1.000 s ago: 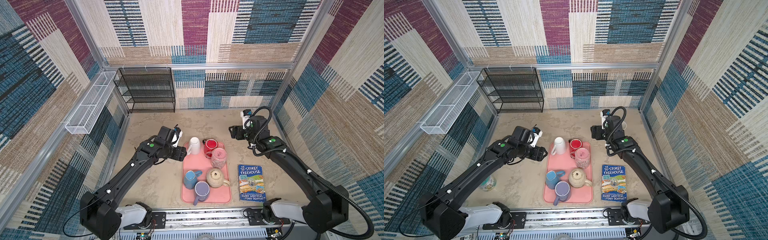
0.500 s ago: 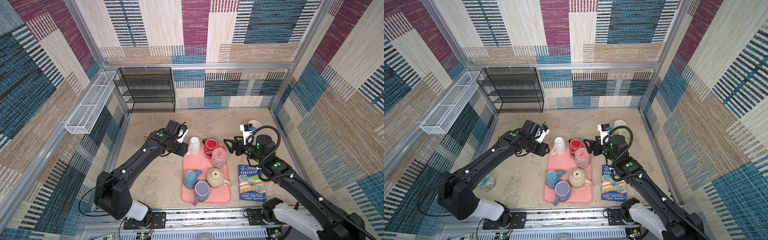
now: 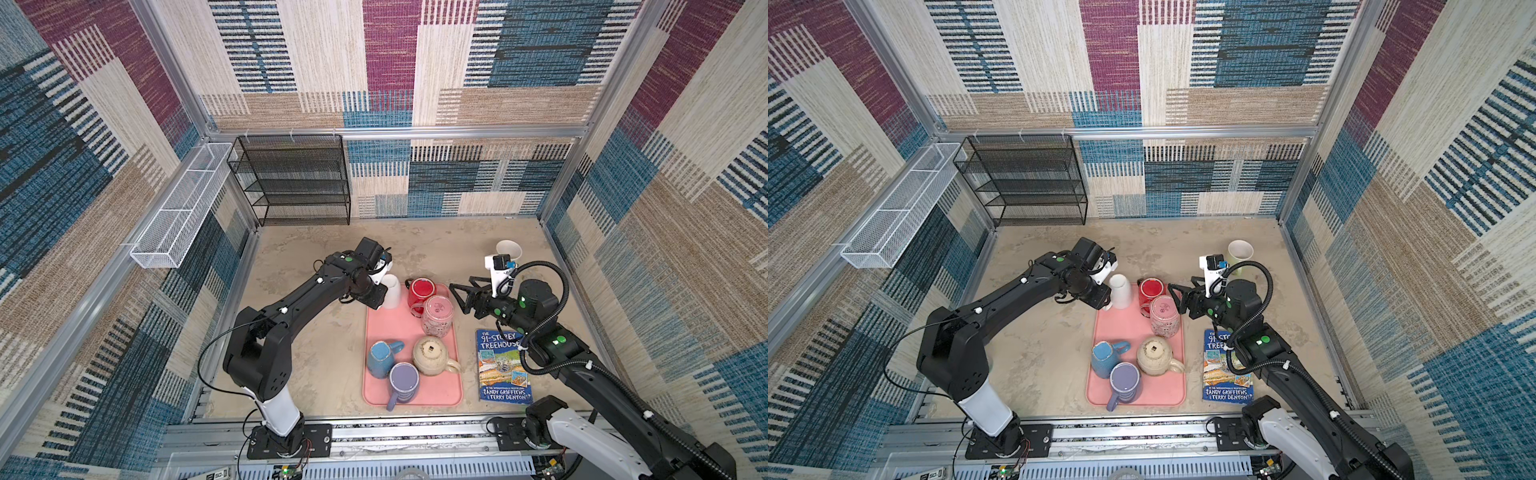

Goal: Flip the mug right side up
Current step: 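Move the left gripper over the white mug while the right gripper returns toward the tray, then lower the left gripper and close it on the white mug's base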

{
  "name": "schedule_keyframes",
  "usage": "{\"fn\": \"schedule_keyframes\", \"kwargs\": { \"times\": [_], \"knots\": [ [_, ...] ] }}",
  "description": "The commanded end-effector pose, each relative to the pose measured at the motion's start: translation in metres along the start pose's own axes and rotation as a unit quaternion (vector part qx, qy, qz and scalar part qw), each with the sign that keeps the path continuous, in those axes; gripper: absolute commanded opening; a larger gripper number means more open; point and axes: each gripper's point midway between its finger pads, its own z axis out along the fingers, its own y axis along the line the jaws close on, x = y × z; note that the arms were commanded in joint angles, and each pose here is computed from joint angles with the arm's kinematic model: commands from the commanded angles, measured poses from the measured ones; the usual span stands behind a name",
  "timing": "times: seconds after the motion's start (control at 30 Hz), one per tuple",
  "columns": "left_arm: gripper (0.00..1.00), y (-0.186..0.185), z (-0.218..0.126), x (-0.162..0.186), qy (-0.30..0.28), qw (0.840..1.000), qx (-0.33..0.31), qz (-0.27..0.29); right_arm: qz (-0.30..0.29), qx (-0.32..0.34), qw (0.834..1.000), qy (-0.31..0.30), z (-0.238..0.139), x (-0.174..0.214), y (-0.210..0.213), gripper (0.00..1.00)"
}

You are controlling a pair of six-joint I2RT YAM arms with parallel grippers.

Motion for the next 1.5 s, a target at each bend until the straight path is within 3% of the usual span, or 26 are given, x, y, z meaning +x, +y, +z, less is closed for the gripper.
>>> {"fn": "schedule_keyframes", "kwargs": {
  "times": [0.0, 1.03, 1.47],
  "knots": [
    [0.41, 0.004, 0.01, -0.006, 0.007, 1.0, -0.015, 0.019, -0.006, -0.018, 1.0, -0.022, -0.002, -0.01, 0.008, 0.84],
    [0.3, 0.022, 0.05, -0.016, 0.041, 0.997, -0.06, 0.021, -0.008, -0.02, 1.0, -0.019, 0.001, -0.003, 0.006, 0.86],
    [0.16, 0.021, 0.055, -0.02, 0.04, 0.997, -0.056, 0.018, -0.008, -0.017, 1.0, -0.015, 0.002, -0.001, 0.004, 0.86]
  ]
}}
